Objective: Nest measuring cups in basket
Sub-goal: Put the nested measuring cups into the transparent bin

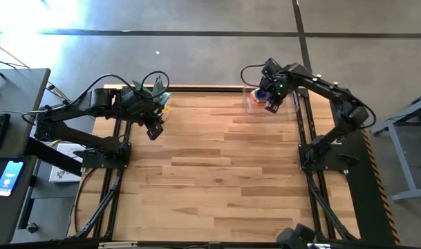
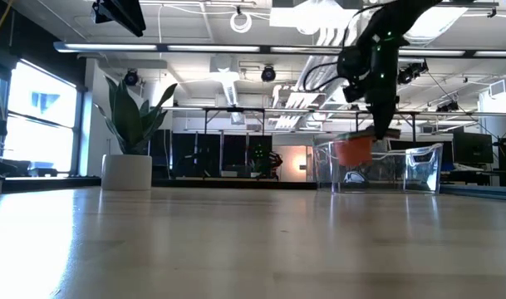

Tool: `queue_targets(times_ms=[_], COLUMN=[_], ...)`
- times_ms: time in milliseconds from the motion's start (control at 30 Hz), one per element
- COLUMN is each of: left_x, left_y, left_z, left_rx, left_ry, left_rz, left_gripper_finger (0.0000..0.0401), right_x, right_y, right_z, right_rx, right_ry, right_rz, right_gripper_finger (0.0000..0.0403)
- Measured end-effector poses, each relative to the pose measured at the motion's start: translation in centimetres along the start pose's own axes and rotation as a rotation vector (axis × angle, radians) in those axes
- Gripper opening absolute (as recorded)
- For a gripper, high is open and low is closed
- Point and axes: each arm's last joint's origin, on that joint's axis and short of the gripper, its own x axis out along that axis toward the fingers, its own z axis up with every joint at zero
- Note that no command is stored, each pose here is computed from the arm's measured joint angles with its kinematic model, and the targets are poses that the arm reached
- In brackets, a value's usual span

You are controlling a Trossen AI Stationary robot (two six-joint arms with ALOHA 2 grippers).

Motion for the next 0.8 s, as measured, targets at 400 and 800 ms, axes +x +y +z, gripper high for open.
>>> queue_targets(times_ms=[400,800], left_x=[0.0,0.0], left_y=[0.0,0.0], left_z=[0.0,0.0], left_rx=[0.001,0.018], left_ry=[0.000,0.000], left_rz=[0.000,0.000], left_gripper_finger=[0.0076,0.0076], right_x=[4.8,5.7], right_y=[-0.2,-0.3], right_z=[1.6,1.7], right_rx=[-0.052,-0.056], right_ry=[0.128,0.172], right_rz=[0.071,0.060], right_gripper_finger=[0.0131,0.0161])
